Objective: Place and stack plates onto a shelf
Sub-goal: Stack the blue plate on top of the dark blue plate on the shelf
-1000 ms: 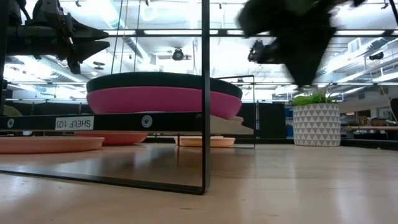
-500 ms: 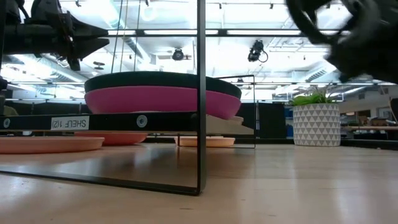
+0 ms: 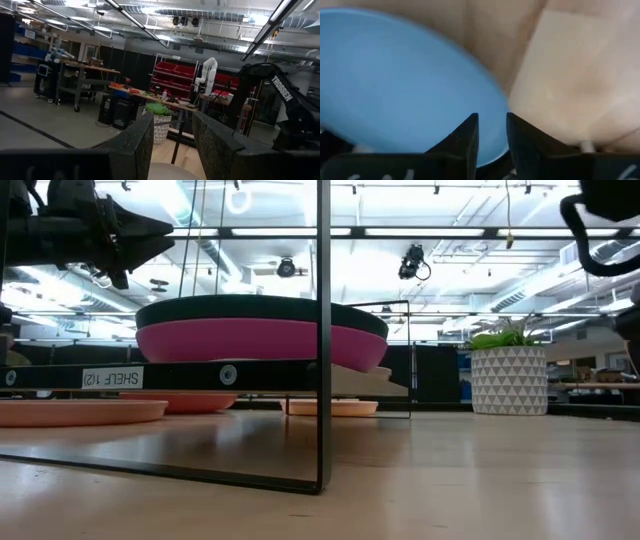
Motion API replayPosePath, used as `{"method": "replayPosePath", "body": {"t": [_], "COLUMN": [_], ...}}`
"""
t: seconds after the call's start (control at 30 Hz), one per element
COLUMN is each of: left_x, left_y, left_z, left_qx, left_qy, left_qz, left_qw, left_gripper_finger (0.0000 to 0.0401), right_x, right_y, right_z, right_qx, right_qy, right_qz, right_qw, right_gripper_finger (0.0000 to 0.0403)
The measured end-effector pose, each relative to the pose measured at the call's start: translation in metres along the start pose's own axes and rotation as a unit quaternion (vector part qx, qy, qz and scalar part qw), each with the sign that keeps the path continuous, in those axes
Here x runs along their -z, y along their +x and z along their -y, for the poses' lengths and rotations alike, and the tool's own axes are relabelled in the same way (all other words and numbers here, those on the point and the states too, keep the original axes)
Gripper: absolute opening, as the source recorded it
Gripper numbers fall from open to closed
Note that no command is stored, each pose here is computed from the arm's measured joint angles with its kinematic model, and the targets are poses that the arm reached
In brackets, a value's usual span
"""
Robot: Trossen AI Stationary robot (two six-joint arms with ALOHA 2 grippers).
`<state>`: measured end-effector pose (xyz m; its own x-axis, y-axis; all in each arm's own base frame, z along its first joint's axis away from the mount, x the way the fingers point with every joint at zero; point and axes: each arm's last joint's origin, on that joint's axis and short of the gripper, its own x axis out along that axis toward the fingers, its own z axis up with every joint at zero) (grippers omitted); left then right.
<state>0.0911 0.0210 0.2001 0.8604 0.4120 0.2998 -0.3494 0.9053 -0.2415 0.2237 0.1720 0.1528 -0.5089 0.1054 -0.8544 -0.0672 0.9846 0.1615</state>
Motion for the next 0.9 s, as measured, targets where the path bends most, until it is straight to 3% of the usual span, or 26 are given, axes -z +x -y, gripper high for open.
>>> {"method": "replayPosePath", "body": {"t": [0.3, 0.6, 0.7, 0.9], "left_x": [-0.001, -0.001, -0.001, -0.001], "left_y": [0.0, 0.0, 0.0, 0.0], "left_z": [0.0, 0.0, 0.0, 0.0], "left_qx": [0.0, 0.0, 0.0, 0.0], "left_qy": [0.02, 0.02, 0.021, 0.021], "left_qz": [0.003, 0.003, 0.003, 0.003], "left_qw": [1.0, 1.0, 1.0, 1.0], "left_gripper_finger": [0.0142, 0.0142, 0.0142, 0.0142], "right_x": [-0.001, -0.007, -0.005, -0.004], "right_y": [0.001, 0.017, 0.021, 0.021], "right_z": [-0.002, 0.0, 0.003, 0.006], "right_qx": [0.028, -0.005, -0.005, 0.002], "right_qy": [-0.011, -0.041, -0.049, -0.084], "right_qz": [0.022, 0.041, 0.028, 0.021], "right_qw": [0.999, 0.998, 0.998, 0.996], "right_gripper_finger": [0.0103, 0.0094, 0.0079, 0.0013]}}
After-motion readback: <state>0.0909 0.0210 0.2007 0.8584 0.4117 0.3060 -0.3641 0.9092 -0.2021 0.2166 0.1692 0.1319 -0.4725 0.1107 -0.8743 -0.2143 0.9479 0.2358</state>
